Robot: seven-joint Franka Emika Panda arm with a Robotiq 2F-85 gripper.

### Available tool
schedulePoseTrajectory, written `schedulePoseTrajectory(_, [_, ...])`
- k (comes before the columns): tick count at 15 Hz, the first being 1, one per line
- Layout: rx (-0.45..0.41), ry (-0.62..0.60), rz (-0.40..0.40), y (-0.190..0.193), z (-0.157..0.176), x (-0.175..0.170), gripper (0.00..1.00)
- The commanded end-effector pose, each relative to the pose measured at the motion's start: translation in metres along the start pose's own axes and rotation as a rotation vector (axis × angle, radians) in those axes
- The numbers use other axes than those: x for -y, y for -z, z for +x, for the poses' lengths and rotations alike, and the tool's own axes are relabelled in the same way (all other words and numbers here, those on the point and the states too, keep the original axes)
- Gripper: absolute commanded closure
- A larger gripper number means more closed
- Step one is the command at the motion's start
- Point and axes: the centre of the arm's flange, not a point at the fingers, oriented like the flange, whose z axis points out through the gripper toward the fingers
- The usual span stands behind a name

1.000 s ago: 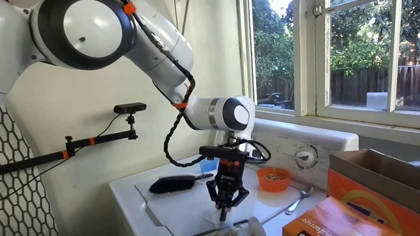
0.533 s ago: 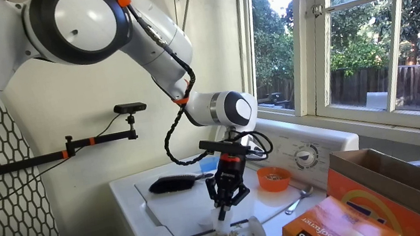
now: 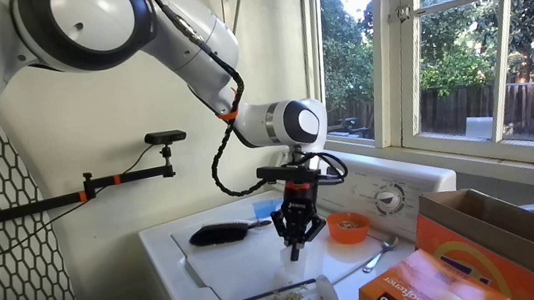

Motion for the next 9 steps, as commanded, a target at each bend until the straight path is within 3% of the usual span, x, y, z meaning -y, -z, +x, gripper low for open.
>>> schedulePoseTrajectory(1, [-0.068, -0.026, 0.017, -0.012, 0.014, 0.010, 0.97])
schedulePoseTrajectory(9, [-0.069, -0.008, 0.032, -0.039, 0.031, 0.026, 0.97])
